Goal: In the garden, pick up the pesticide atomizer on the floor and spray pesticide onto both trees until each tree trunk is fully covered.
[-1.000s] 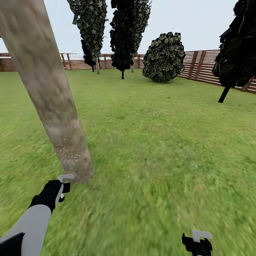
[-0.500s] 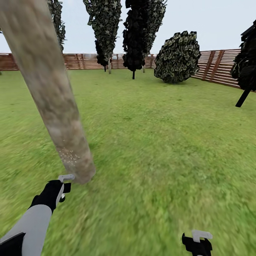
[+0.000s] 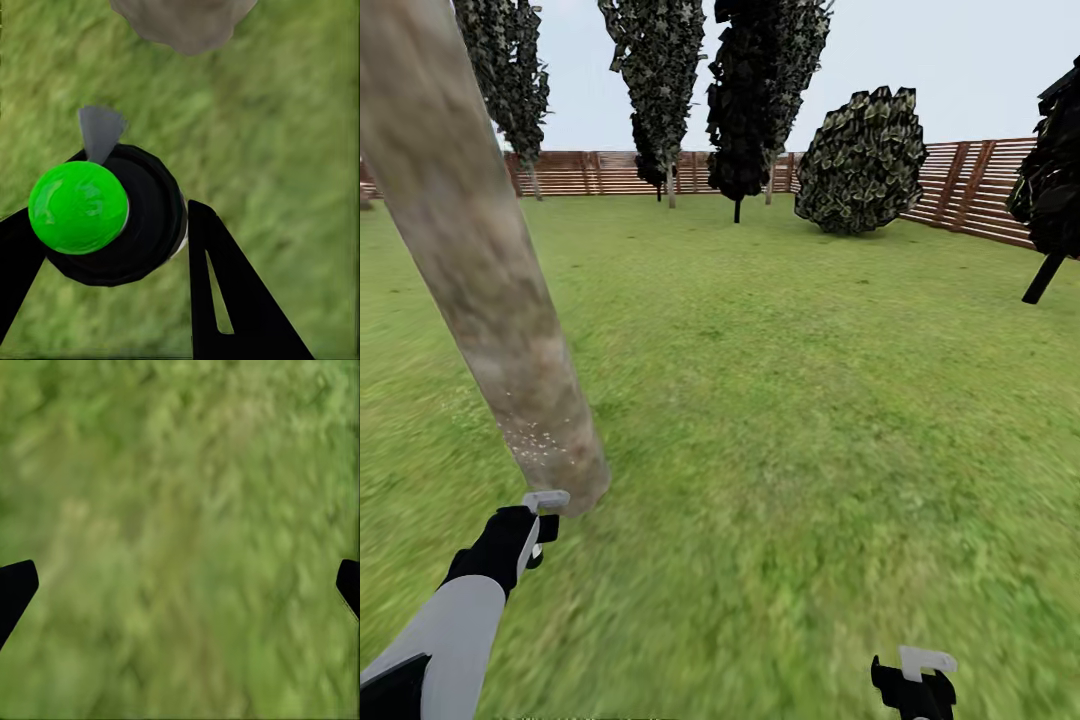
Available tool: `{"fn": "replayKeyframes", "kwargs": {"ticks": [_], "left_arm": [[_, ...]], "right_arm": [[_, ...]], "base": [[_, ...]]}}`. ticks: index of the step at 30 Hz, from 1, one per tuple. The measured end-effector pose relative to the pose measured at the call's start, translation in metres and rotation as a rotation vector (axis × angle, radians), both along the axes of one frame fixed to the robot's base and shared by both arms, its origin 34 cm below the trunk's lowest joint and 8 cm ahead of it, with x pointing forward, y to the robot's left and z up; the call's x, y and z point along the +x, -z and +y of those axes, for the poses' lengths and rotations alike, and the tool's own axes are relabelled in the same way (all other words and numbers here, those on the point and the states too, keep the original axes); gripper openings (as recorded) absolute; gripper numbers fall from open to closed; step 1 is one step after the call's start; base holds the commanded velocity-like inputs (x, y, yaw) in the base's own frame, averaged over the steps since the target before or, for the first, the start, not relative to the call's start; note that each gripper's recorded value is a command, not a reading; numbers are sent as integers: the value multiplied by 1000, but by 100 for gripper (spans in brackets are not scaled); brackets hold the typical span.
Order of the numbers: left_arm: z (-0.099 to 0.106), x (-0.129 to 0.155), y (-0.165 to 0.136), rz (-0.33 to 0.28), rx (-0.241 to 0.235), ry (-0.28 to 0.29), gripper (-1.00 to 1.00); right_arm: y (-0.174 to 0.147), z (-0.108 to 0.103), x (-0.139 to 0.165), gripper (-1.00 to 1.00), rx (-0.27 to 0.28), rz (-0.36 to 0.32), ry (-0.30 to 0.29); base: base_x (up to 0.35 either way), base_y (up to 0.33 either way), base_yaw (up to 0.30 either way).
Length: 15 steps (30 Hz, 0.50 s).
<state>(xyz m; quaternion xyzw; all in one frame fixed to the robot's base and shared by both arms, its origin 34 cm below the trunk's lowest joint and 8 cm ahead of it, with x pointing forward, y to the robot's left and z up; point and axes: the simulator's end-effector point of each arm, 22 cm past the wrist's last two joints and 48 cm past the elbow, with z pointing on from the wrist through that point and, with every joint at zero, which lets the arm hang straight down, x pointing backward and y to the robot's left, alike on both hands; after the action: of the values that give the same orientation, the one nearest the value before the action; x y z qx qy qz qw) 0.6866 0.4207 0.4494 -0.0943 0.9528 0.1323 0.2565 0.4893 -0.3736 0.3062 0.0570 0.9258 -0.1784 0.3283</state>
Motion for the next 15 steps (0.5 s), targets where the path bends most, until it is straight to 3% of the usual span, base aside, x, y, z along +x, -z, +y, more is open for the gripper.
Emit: {"fn": "replayKeyframes", "kwargs": {"ticks": [8, 15], "left_arm": [[1, 0, 0, 0, 0, -1, -100], [0, 0, 0, -1, 0, 0, -100]], "right_arm": [[0, 0, 0, 100, 0, 0, 0], [0, 0, 0, 100, 0, -1, 1]], "base": [[92, -274, 262], [153, -269, 31]]}}
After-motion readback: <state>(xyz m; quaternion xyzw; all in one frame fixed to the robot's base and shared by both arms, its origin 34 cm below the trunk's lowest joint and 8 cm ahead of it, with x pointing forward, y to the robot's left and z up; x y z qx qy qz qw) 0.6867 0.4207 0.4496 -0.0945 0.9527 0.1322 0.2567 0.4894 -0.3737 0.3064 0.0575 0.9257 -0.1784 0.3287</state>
